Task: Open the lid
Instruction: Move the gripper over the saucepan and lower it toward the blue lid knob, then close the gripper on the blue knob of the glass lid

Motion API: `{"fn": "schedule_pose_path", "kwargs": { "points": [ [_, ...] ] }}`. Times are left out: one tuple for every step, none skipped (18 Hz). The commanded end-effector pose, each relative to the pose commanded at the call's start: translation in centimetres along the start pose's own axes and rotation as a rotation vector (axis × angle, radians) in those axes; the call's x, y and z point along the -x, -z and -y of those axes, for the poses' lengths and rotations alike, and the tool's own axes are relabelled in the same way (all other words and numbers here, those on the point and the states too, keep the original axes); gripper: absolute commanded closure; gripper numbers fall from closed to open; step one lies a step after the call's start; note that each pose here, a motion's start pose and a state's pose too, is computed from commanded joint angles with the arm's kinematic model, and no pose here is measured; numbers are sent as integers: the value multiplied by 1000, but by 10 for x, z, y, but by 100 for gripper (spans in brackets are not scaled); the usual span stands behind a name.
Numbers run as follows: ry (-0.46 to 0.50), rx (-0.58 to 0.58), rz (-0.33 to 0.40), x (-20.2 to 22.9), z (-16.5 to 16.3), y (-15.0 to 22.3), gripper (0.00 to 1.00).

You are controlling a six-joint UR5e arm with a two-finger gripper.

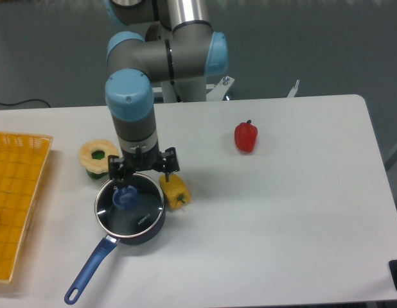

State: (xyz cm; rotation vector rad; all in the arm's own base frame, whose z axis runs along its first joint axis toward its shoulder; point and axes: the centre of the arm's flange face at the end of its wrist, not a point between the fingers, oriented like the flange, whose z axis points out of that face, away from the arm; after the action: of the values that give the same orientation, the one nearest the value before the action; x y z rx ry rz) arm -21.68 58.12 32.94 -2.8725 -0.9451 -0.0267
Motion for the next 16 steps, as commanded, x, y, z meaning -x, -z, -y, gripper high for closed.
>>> {"fn": "schedule_pose_path", "kwargs": {
  "points": [
    [-8, -1, 1, -5, 3, -2, 0],
    [-8, 0, 4, -5, 8, -5, 0],
    [-5, 0, 6, -7, 12, -8, 0],
    [-11, 2, 10, -14, 13, -9, 0],
    [-14, -1, 10, -21, 11, -9, 0],
    [-11, -1, 10, -23, 11, -9, 0],
    [-8, -1, 9, -24, 11, -9, 0],
    [-8, -4, 9, -24, 10, -7, 0],
    [-8, -4, 9, -24, 10, -6, 0],
    [-9, -2, 9, -24, 10, -7, 0],
    [-11, -1, 9, -24, 10, -8, 0],
    [-12, -1, 9, -24, 10, -8, 0],
    [-11, 2, 13, -22, 10, -9, 0],
    [-12, 9, 24, -22, 8, -13, 0],
    [-9, 8, 35, -21, 8, -13, 0],
    [-6, 9, 40, -19, 8, -14, 0]
  ]
}}
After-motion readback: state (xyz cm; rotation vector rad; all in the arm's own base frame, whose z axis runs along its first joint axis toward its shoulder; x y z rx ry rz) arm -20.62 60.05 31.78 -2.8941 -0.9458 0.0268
